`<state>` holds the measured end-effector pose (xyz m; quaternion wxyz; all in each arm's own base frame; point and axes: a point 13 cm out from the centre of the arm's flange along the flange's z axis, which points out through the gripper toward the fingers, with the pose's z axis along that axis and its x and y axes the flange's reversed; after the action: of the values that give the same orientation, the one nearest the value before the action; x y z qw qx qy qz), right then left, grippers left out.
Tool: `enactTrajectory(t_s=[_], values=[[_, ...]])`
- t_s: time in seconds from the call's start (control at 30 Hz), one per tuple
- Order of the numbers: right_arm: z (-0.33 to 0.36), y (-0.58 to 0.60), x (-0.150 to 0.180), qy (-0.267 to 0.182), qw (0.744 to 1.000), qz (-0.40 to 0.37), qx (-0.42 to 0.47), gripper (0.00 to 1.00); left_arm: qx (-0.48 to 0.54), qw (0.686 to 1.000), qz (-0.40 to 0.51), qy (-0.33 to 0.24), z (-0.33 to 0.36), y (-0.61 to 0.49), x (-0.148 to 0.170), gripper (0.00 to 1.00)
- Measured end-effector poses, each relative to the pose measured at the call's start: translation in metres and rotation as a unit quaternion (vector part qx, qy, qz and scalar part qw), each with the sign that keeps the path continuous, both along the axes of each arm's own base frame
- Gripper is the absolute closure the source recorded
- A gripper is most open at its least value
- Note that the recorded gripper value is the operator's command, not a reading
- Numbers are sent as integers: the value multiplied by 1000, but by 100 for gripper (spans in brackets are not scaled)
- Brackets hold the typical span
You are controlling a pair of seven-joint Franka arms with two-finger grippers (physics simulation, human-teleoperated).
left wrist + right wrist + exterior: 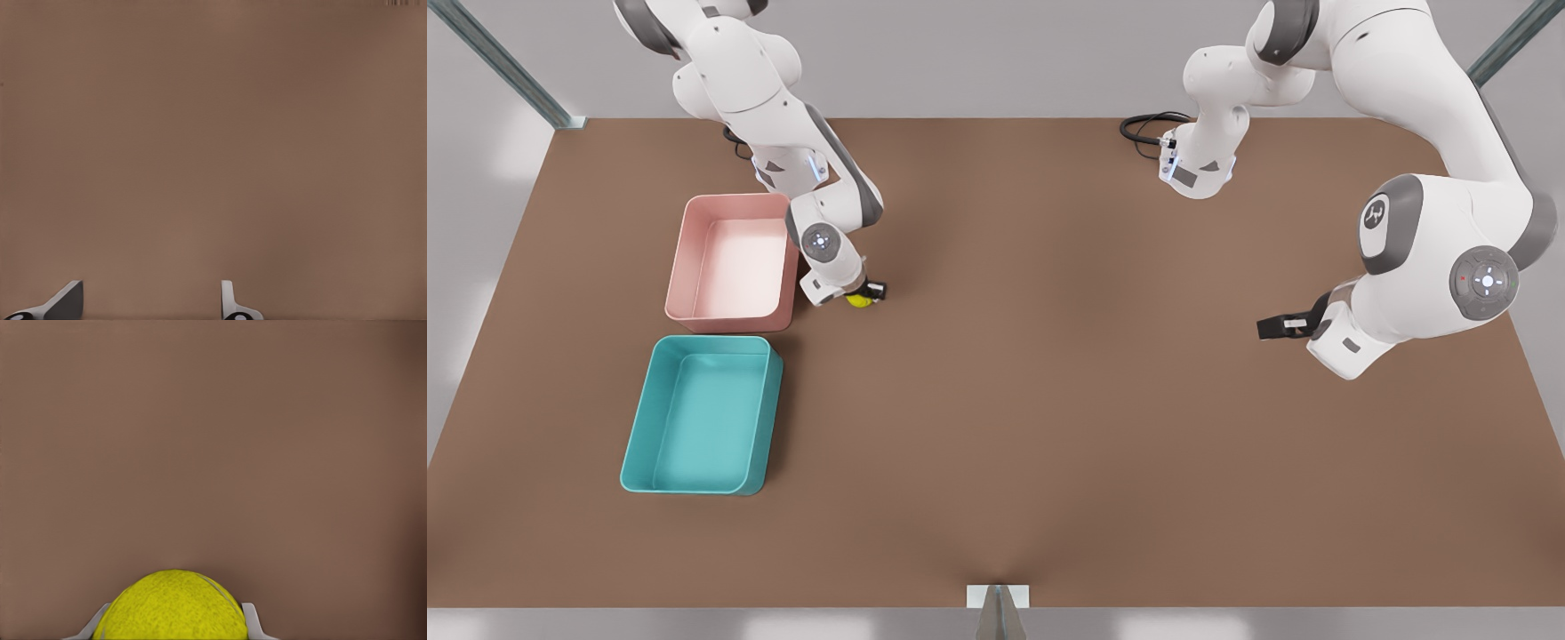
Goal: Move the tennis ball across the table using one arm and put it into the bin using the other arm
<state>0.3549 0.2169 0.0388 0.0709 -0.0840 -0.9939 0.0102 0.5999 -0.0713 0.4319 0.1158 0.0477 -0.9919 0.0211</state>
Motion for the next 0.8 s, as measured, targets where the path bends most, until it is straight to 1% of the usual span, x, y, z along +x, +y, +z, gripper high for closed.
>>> enactTrajectory(t_s=[0.1,0.17,0.23,0.27,0.37,0.4,0.47,0.53,0.6,0.63,0.67,0.8], values=[[6,-3,10,-8,1000,-7,4,34,0,1000,1,-1,0,-1,0,0],[27,-4,39,-27,999,-21,16,34,1,1000,1,-1,0,-1,1,0],[59,-6,86,-52,998,-36,31,34,1,1000,2,-2,1,-1,1,0],[78,-14,115,-66,996,-41,34,34,1,1000,2,-2,1,-1,1,0],[135,-79,216,-111,993,-43,17,33,1,1000,2,-3,1,-2,1,0],[149,-111,243,-118,992,-45,6,33,1,1000,3,-3,1,-2,1,0],[161,-176,279,-116,992,-47,-17,33,1,1000,3,-3,1,-2,1,0],[155,-244,296,-100,993,-52,-38,33,2,1000,3,-3,1,-2,1,0],[137,-278,297,-75,995,-38,-47,30,2,1000,3,-3,1,-3,1,0],[127,-284,295,-62,997,-26,-48,10,2,1000,3,-4,1,-3,1,0],[121,-286,292,-51,997,-13,-48,0,2,1000,3,-4,1,-4,1,0],[110,-283,283,-26,998,37,-45,0,2,1000,3,-4,1,-4,2,0]])
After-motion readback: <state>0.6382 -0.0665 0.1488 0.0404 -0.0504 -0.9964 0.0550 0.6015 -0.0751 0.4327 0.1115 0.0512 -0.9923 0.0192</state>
